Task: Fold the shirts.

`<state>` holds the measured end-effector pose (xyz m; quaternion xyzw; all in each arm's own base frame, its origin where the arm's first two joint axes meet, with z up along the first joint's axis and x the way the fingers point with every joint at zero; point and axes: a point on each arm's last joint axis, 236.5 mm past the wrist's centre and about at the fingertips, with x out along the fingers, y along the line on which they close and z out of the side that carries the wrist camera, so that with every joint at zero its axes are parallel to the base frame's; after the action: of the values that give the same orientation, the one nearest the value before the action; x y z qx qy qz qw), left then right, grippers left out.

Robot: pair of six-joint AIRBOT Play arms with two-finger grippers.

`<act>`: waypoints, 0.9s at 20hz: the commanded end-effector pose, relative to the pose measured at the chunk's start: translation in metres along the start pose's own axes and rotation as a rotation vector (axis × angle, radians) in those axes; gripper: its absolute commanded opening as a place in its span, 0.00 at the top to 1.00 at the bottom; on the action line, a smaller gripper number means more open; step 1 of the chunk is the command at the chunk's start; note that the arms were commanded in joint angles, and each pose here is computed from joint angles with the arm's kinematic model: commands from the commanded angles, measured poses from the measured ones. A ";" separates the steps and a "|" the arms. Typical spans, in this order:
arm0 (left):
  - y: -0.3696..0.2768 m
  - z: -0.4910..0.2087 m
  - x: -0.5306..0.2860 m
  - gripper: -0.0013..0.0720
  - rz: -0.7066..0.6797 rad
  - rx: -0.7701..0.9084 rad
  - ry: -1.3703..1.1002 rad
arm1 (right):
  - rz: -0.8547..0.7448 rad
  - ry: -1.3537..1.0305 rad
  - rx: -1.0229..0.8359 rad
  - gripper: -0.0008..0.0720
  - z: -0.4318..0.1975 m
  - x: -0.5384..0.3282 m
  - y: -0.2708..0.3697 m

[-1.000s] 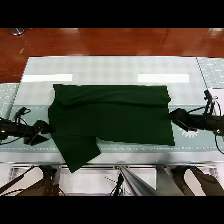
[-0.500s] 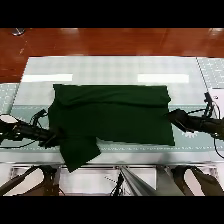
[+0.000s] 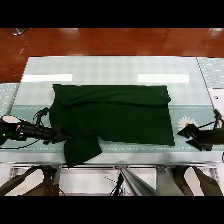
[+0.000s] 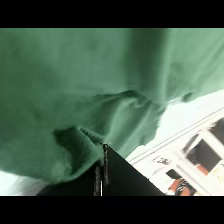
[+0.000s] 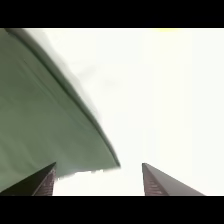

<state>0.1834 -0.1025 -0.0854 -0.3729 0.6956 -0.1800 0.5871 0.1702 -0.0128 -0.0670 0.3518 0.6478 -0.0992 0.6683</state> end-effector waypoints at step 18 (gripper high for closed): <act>-0.012 0.009 -0.001 0.96 -0.047 0.032 -0.040 | 0.220 0.186 -0.008 0.14 -0.012 0.047 0.041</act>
<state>0.1956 -0.1080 -0.0788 -0.3836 0.6718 -0.1968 0.6023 0.1710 0.0302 -0.0966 0.3986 0.6909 -0.0114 0.6030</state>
